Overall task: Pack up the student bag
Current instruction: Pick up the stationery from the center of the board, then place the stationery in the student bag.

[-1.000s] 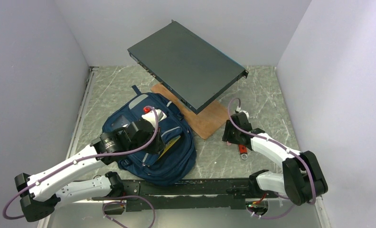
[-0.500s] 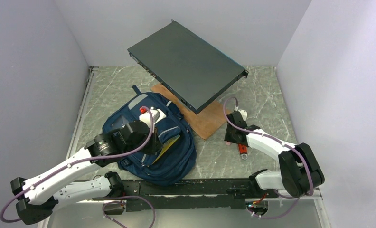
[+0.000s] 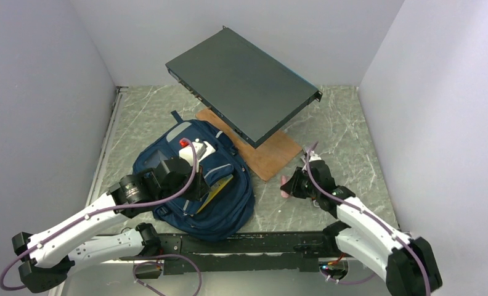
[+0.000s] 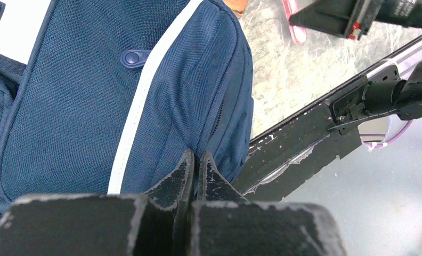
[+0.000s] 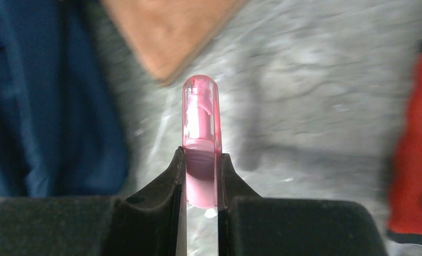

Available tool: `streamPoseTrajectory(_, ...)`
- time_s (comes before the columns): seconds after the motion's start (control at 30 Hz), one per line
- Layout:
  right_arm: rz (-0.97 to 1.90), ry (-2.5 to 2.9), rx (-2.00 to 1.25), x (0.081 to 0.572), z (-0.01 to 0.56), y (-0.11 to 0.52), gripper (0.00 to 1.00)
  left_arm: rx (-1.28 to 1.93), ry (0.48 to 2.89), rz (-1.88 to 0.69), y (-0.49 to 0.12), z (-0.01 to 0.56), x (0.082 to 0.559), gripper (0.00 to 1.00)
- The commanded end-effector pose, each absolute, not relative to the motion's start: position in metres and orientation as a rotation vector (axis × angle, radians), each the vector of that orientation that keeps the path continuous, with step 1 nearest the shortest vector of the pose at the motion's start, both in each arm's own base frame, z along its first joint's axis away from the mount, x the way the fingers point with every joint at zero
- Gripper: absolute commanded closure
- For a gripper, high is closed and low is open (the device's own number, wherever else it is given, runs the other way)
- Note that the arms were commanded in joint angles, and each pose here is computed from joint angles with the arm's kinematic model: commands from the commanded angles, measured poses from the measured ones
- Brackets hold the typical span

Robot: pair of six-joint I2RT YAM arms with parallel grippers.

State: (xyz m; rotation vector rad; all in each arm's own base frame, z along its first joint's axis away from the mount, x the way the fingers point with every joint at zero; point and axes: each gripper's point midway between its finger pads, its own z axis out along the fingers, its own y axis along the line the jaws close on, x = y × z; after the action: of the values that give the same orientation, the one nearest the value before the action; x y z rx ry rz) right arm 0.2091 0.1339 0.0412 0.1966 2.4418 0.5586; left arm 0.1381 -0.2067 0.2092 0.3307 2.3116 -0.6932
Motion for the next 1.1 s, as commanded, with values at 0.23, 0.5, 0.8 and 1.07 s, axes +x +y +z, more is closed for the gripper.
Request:
streamPoseTrajectory(0.23, 1.517, 2.05, -0.043, 0.14, 0.163, 0.272, 1.0, 0.326, 2.183, -0.893, -0.228, 0.249, 0.135, 1.0)
streamPoseTrajectory(0.5, 1.581, 1.914, -0.156, 0.138, 0.197, 0.356, 1.0, 0.326, 2.182, -0.914, -0.231, 0.254, 0.134, 1.0)
streamPoseTrajectory(0.8, 1.385, 1.769, -0.035, 0.185, 0.206, 0.393, 1.0, 0.314, 2.194, -0.926, -0.231, 0.25, 0.132, 1.0)
streamPoseTrajectory(1.07, 1.154, 1.614, -0.011, 0.226, 0.196, 0.406, 0.99, 0.307, 2.197, -0.933, -0.235, 0.25, 0.133, 1.0)
